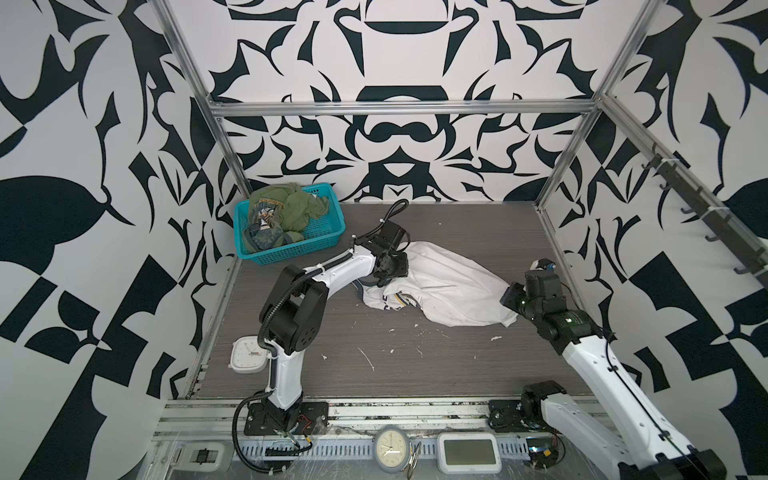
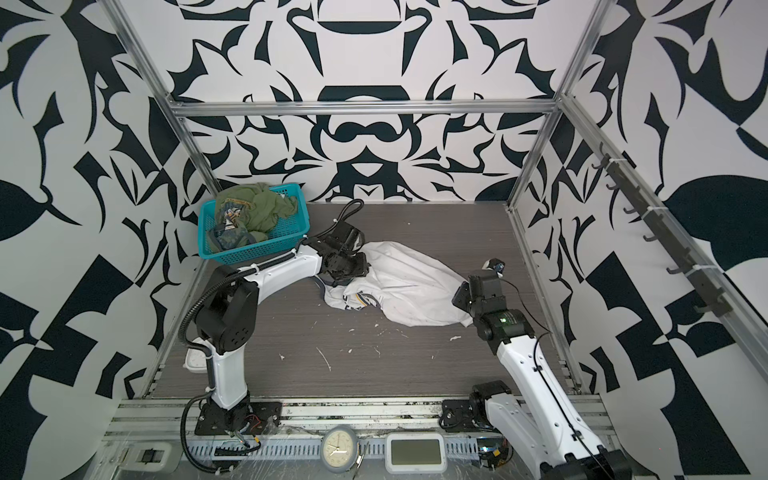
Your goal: Fold and stack the tank tops
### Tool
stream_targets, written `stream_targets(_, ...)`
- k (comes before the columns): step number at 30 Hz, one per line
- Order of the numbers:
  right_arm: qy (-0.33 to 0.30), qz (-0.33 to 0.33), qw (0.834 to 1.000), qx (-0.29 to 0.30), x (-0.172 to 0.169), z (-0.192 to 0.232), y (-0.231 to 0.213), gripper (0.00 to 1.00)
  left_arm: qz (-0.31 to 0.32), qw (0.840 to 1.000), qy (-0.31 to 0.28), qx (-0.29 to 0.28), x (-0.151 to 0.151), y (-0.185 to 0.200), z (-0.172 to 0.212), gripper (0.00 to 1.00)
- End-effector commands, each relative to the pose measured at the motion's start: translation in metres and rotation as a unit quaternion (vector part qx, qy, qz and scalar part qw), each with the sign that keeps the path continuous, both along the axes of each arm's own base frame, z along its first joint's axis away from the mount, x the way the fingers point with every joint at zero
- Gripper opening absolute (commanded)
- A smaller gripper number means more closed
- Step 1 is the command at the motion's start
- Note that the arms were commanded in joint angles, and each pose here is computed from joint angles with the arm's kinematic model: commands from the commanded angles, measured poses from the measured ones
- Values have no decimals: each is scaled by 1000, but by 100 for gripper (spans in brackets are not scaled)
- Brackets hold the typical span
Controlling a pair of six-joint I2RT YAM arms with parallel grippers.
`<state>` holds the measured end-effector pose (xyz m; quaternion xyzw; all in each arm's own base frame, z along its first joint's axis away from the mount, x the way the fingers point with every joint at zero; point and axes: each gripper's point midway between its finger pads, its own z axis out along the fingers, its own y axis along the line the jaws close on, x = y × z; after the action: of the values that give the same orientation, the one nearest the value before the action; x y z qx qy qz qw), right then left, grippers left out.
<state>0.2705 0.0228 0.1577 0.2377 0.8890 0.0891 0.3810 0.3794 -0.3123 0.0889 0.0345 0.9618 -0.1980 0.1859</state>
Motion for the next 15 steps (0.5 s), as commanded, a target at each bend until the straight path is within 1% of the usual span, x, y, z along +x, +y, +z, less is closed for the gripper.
stream_targets(1, -23, 4, 1000, 0, 9, 14, 2, 0, -3, 1000, 1, 16, 1, 2, 5, 31)
stream_targets(5, -33, 9, 999, -4, 15, 23, 3, 0, 8, 999, -23, 27, 12, 6, 21, 7)
stream_targets(7, -44, 8, 999, -15, 22, 35, 1, 0, 13, 998, -52, 31, 25, 9, 44, 2)
stream_targets(9, -66, 14, 997, -31, 36, 62, 0, 0, 26, 994, -98, 37, 45, 14, 84, 0)
stream_targets(11, -96, 24, 994, -48, 58, 102, 0, 0, 42, 985, -166, 33, 71, 23, 144, 0)
stream_targets(13, -130, 23, 990, -52, 80, 150, -3, 0, 67, 970, -234, 15, 93, 36, 207, 0)
stream_targets(15, -167, 25, 985, -23, 98, 198, -5, 0, 83, 949, -305, -16, 103, 48, 277, 0)
